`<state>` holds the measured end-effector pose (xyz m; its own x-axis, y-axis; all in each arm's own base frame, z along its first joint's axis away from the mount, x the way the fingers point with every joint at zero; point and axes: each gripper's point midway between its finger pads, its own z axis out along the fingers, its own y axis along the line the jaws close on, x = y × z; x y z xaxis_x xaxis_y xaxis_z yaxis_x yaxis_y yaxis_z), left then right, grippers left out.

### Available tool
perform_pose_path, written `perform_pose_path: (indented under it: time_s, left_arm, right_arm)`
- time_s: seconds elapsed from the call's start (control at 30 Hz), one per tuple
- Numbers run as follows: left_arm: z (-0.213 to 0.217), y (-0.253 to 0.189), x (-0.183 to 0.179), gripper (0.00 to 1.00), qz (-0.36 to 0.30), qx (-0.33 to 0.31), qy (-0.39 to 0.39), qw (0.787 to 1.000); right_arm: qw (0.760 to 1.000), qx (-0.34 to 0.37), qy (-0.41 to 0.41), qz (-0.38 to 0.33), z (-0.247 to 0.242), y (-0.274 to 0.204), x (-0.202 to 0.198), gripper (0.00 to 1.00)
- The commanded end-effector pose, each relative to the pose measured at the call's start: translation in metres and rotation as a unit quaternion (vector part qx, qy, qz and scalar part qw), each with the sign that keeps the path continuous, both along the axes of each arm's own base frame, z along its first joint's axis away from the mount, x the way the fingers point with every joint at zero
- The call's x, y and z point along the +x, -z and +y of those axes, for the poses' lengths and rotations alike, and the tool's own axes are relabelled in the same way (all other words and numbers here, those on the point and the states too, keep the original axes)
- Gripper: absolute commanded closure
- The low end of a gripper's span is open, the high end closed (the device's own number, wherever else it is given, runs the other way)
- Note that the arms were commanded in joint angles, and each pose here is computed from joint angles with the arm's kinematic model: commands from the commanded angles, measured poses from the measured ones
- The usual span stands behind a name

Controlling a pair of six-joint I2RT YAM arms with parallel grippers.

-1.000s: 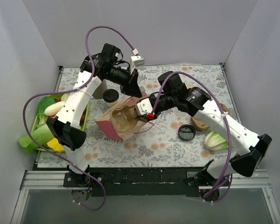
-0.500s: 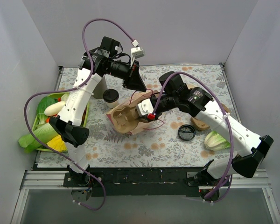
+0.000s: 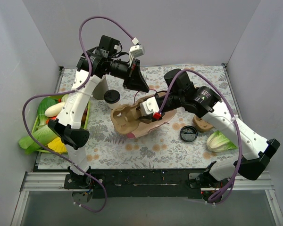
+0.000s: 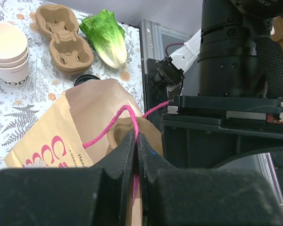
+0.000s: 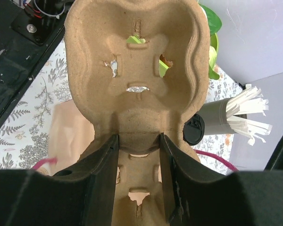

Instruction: Pack the takeout coffee

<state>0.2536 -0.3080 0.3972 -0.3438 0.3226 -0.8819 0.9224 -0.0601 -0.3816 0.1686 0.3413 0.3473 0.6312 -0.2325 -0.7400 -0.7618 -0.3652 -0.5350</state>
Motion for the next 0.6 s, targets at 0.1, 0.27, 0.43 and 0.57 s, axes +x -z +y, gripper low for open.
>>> perform_pose_path:
  time_s: [0.1, 0.27, 0.43, 0.57]
  left_arm:
    - [0.006, -0.032, -0.019, 1.00, -0.063, -0.045, 0.030, 0.997]
    - [0.008, -0.018, -0.020, 1.00, -0.052, -0.031, 0.030, 0.998]
    - [0.012, 0.006, -0.003, 1.00, -0.060, 0.017, -0.008, 0.998]
    - [0.015, 0.015, 0.006, 1.00, -0.077, 0.034, -0.038, 0.996]
  right_arm:
    - [0.999, 0.048, -0.012, 0.008, 0.001, -0.020, -0.013, 0.99]
    - [0.999, 0.052, -0.009, 0.008, 0.000, -0.012, -0.014, 0.99]
    - [0.999, 0.048, 0.002, 0.014, -0.002, -0.006, -0.010, 0.99]
    - [0.999, 0.048, 0.003, 0.012, -0.002, 0.001, -0.006, 0.99]
